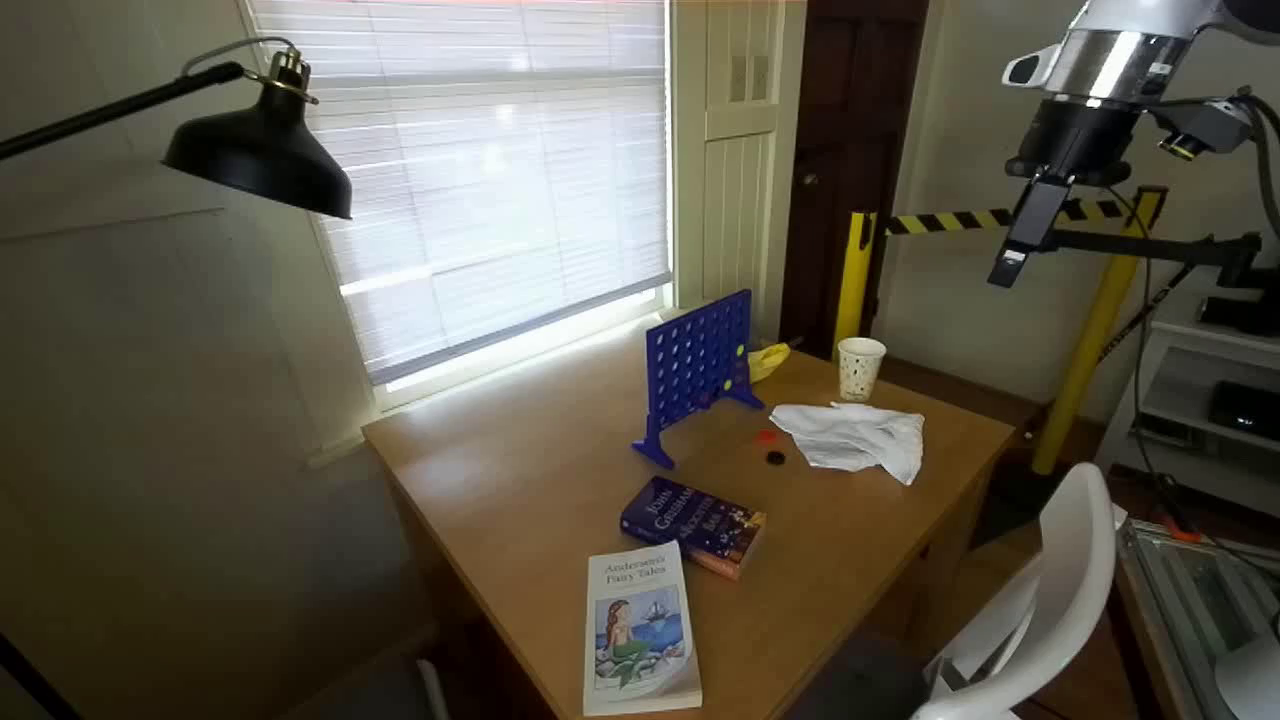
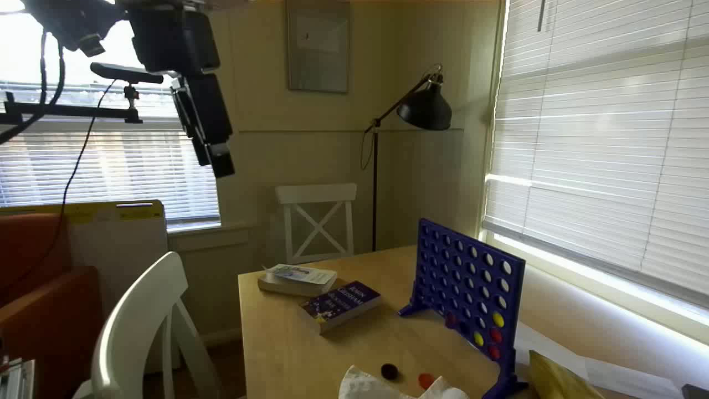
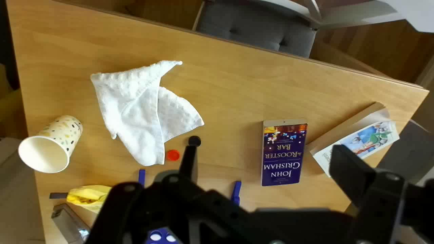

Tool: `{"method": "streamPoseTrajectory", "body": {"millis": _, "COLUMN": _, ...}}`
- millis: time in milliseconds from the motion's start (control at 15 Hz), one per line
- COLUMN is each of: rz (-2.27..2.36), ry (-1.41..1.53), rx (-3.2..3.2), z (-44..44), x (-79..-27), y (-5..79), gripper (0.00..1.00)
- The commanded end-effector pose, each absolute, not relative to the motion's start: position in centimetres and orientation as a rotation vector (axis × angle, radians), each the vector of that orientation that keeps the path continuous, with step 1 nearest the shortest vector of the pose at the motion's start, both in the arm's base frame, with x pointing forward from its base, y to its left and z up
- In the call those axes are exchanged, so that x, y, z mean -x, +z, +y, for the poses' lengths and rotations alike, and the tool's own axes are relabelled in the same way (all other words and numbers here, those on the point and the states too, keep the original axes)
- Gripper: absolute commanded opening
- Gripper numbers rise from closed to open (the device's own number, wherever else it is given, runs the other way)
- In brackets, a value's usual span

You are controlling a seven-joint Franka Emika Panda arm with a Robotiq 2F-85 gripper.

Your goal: Put the orange disc in the blue board

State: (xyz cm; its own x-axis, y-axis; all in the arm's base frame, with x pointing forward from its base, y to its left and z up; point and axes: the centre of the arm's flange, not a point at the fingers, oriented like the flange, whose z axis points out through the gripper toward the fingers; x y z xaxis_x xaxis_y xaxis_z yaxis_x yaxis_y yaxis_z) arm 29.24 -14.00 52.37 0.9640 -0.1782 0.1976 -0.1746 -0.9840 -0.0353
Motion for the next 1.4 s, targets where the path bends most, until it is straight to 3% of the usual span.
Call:
{"method": "streamPoseTrajectory", "body": {"millis": 0, "rz": 0.278, "ry": -0.314, "rx": 3.096, "z": -14.0, "x": -29.2, "y": 52.4, "gripper": 1.0}}
{"method": "streamPoseTrajectory", "body": {"millis": 533, "rz": 0.278, "ry": -0.314, "rx": 3.096, "z": -14.0, "x": -29.2, "y": 52.4, "gripper": 1.0}}
{"method": "streamPoseTrajectory", "body": {"millis": 1333, "rz": 0.458, "ry": -0.384, "rx": 3.008, "z": -16.2, "x": -42.0, "y": 44.4, "gripper": 1.0}}
